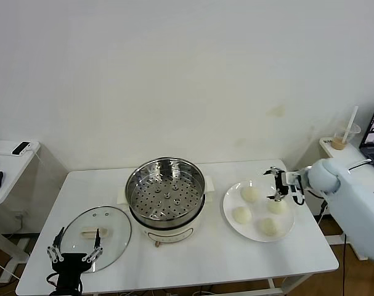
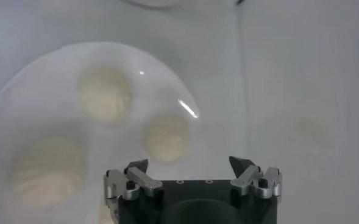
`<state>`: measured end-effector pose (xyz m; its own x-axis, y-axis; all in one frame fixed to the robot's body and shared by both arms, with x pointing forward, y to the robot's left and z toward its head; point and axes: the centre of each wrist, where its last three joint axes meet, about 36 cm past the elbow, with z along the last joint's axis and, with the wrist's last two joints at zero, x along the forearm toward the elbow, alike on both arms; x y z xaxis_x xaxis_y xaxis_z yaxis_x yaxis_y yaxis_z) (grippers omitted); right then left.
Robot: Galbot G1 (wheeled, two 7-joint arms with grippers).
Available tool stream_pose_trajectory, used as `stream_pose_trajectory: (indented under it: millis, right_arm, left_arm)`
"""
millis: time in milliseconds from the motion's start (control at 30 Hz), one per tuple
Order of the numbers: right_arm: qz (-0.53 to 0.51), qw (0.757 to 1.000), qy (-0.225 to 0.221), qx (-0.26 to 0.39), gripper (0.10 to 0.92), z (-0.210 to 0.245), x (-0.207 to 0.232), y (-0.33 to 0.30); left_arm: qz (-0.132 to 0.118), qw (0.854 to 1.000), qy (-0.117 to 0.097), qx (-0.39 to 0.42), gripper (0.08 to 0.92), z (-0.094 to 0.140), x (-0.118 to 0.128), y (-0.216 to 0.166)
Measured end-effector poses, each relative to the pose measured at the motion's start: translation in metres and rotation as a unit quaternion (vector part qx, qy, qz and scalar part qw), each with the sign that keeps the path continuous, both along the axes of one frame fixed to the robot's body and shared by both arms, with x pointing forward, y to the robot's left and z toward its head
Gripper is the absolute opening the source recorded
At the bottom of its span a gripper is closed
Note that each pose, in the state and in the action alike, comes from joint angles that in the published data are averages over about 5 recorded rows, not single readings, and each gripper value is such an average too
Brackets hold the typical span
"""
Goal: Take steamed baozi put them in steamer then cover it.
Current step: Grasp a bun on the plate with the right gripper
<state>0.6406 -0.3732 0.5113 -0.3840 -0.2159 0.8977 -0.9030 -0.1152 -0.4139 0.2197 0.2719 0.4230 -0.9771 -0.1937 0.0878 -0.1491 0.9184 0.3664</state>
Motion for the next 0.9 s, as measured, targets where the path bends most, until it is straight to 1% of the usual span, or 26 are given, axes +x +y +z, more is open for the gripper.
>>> stream_pose_trajectory:
  millis: [200, 400, 900]
  right_arm:
    - [0.0, 0.999, 0.034, -0.025, 0.823, -0.011, 0.025, 0.016]
    - [0.0, 0.998, 0.052, -0.043, 0.823, -0.027, 0.044, 0.037]
    - [-0.004, 0.996, 0.061, -0.067, 0.823, -0.055, 0.068, 0.073]
  left_arm:
    - [0.005, 1.0, -0.005, 0.002, 0.823, 0.002, 0.004, 0.005]
    - [0.012, 1.0, -0.005, 0.003, 0.823, 0.002, 0.005, 0.01]
    - [0.019, 1.0, -0.006, 0.01, 0.823, 0.003, 0.006, 0.019]
